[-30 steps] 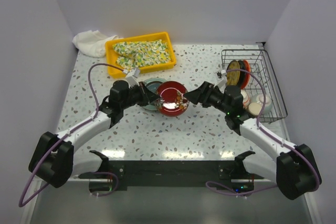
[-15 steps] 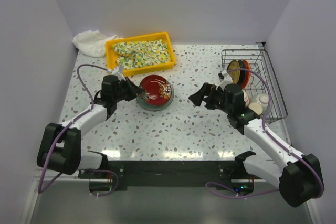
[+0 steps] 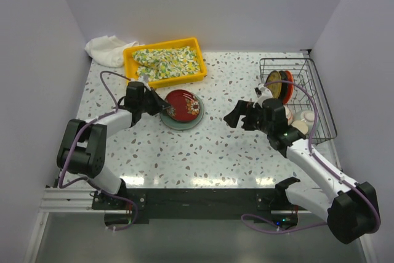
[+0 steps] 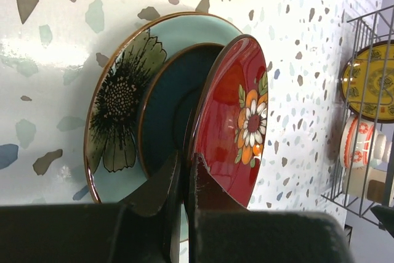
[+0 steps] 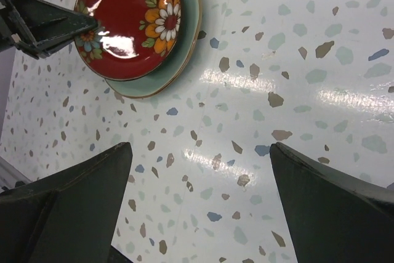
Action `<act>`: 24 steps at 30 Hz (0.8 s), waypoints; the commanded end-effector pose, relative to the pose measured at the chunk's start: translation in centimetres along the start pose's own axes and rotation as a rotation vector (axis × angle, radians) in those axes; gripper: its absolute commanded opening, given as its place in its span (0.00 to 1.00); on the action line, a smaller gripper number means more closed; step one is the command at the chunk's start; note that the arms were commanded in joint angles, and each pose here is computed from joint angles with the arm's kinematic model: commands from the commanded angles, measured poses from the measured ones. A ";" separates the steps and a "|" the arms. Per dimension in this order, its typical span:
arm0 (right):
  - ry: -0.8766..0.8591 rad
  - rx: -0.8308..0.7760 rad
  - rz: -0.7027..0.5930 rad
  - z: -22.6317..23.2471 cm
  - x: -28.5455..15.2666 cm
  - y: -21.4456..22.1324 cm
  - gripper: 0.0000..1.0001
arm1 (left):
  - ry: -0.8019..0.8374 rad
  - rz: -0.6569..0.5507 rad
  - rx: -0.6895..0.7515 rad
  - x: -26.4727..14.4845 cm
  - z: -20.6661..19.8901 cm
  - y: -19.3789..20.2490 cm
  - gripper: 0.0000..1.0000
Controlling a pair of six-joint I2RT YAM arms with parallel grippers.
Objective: Unload the mixed dishes from the dish rack
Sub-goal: Place the plate at the center of the board.
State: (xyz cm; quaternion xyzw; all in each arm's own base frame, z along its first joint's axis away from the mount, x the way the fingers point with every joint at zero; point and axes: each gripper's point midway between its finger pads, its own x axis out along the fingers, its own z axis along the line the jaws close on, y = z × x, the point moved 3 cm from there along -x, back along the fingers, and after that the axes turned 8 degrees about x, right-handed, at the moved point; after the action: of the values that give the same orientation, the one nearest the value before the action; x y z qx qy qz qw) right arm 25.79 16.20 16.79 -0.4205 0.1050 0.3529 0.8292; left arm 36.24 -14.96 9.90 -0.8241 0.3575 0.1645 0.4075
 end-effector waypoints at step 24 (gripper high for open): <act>0.023 -0.093 -0.059 0.6 -0.7 -2.2 0.98 | -0.046 0.022 0.138 -0.4 -0.1 -2.1 0.63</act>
State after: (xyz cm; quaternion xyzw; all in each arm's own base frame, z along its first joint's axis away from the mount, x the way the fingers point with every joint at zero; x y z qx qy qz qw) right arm 25.75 15.67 16.93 -0.4447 0.1029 0.3477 0.8190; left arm 36.00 -14.39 7.98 -0.7891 0.3879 0.2066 0.4291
